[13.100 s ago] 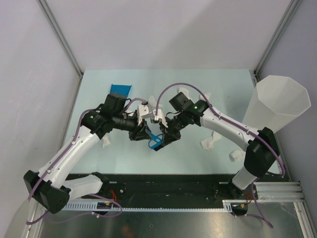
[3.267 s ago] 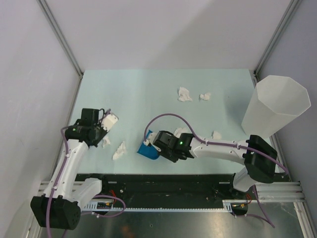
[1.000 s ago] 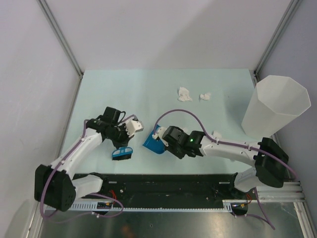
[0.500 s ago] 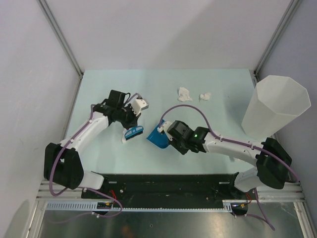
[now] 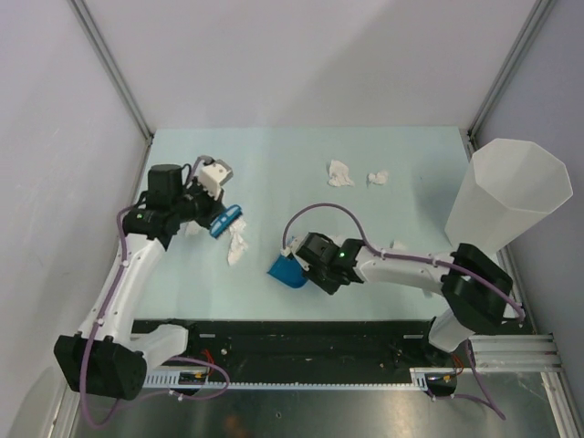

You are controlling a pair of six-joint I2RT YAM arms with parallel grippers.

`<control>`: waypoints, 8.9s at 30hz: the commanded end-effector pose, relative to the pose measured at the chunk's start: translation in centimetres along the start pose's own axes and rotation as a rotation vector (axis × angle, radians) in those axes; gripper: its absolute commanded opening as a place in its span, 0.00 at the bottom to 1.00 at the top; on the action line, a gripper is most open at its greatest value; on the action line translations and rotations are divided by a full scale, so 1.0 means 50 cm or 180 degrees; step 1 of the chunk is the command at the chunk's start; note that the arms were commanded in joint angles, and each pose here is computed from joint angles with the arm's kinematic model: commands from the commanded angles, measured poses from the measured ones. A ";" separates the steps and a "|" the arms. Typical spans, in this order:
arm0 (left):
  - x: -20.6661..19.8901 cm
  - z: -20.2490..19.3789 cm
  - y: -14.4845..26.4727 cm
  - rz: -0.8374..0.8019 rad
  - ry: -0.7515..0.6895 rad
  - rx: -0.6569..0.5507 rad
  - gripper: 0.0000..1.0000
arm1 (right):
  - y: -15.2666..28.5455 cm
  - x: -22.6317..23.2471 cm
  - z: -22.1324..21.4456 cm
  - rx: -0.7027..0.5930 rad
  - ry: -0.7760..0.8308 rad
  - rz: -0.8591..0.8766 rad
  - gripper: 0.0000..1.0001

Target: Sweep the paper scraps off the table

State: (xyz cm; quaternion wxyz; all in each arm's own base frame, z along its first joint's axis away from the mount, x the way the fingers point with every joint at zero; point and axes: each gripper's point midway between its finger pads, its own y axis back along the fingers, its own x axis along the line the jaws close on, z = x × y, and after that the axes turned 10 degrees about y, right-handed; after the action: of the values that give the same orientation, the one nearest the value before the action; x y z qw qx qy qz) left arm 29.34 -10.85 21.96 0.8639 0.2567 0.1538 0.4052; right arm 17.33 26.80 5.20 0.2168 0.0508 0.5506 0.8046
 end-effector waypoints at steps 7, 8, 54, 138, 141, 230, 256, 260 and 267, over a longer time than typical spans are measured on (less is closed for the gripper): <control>0.101 -0.173 -0.027 0.0573 0.0437 0.0716 0.00 | -0.057 0.030 0.071 0.0138 0.0042 0.0184 0.00; 0.100 -0.180 -0.030 0.0547 0.0441 0.0740 0.00 | -0.066 0.033 0.069 0.0184 0.0051 0.0202 0.00; 0.059 -0.007 -0.025 0.0542 0.0032 0.0170 0.00 | -0.007 0.058 0.164 -0.0263 0.0048 0.0963 0.00; 0.035 -0.007 -0.041 0.0198 -0.0078 0.0127 0.00 | 0.836 -0.558 -0.505 0.1856 -0.1488 -0.4348 0.02; 0.031 -0.002 -0.035 0.0184 -0.0107 0.0087 0.00 | 0.817 -0.552 -0.504 0.1897 -0.1334 -0.4237 0.04; -0.023 -0.036 -0.130 -0.0957 0.0482 0.0100 0.00 | -0.151 -0.087 0.269 0.0119 -0.0633 0.0468 0.00; 0.156 -0.017 -0.033 0.0776 0.0325 0.0075 0.00 | 0.128 -0.213 0.180 0.0030 -0.0820 -0.0235 0.00; 0.153 -0.025 -0.040 0.0732 0.0333 0.0106 0.00 | 0.229 -0.292 0.131 -0.0031 -0.1104 -0.0502 0.00; 0.137 -0.058 -0.066 0.0559 0.0426 0.0198 0.00 | 0.402 -0.463 -0.002 -0.0243 -0.1941 -0.1194 0.00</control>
State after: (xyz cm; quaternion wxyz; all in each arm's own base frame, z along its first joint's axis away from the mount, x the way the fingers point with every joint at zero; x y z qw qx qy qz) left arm 34.25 -5.84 17.95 0.7960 0.2762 0.1928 0.5029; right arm 31.98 18.03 21.44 0.4323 0.1840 0.4751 0.7440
